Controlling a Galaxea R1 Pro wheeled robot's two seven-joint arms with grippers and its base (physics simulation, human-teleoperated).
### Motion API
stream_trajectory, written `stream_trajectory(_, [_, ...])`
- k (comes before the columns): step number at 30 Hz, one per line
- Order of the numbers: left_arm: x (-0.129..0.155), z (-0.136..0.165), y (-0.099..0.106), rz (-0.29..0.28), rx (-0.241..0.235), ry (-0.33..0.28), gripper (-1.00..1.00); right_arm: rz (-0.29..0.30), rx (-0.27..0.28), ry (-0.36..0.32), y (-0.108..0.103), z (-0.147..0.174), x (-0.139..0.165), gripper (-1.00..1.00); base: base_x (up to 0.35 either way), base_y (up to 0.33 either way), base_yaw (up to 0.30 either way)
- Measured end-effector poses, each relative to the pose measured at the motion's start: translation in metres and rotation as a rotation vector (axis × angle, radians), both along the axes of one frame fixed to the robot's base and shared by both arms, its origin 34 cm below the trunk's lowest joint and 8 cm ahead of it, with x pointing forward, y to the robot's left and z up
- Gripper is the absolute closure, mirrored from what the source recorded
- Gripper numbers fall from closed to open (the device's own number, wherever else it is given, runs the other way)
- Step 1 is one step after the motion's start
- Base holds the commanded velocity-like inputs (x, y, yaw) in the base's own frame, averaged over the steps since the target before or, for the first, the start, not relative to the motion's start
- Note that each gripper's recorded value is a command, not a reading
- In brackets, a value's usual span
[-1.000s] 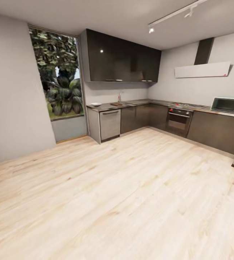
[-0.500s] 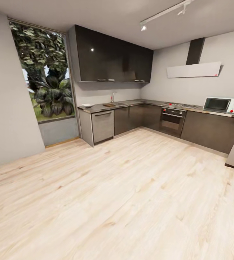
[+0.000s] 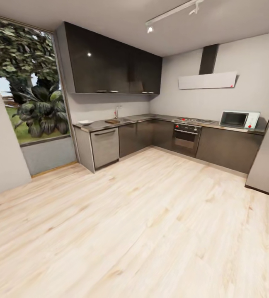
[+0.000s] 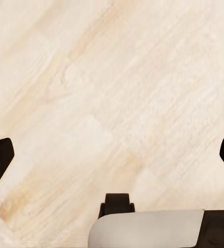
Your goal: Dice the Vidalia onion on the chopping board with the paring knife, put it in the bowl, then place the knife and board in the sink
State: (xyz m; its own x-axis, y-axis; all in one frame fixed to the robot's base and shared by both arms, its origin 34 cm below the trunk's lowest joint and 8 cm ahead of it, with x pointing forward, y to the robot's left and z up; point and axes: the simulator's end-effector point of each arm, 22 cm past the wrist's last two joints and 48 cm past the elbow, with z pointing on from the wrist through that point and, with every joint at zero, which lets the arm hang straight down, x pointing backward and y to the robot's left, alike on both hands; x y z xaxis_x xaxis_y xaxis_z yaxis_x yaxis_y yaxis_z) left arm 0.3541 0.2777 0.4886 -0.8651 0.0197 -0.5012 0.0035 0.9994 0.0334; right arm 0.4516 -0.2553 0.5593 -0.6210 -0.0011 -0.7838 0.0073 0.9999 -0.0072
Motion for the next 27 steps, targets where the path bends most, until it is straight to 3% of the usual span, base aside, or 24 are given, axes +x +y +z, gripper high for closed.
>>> stream_trajectory(8, [-0.0001,0.0,0.0003,0.0,0.0,0.0,-1.0,0.0,0.0,0.0,0.0002,0.0,-0.0001,-1.0,0.298,0.0,-0.149])
stream_trajectory(27, [-0.0005,-0.0002,-0.0004,0.0,-0.001,0.001,-1.0,-0.001,0.001,0.0,0.0,0.0,0.0001,-1.0,0.299,0.0,-0.006])
